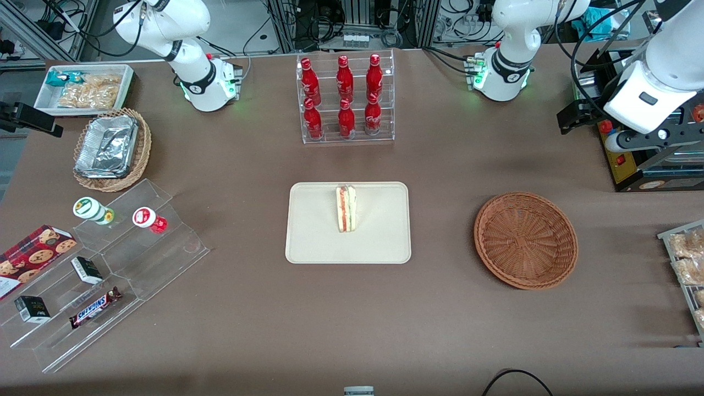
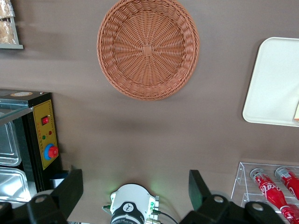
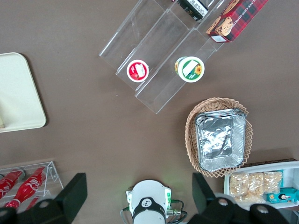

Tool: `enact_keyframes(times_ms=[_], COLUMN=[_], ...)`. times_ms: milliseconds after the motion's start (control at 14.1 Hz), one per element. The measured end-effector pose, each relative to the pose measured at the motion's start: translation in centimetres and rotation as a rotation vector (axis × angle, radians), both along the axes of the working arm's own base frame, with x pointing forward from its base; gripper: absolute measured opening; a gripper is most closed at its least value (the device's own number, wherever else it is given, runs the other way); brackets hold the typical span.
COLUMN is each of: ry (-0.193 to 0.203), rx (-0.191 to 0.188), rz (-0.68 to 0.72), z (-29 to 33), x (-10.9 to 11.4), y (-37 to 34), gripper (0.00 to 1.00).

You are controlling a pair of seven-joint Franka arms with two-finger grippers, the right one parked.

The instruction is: Place sandwich from basket to tray

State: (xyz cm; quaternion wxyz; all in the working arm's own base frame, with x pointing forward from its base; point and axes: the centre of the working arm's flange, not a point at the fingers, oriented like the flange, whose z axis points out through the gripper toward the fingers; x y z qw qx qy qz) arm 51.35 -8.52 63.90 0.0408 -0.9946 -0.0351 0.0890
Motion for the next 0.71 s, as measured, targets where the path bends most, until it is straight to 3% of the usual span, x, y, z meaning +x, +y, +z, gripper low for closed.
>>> enact_keyframes(times_ms=[708], ry=[0.008], rx=[-0.012], rz=[0.003], z=[-0.7], x=[1.3], y=[0.3], gripper=[1.0])
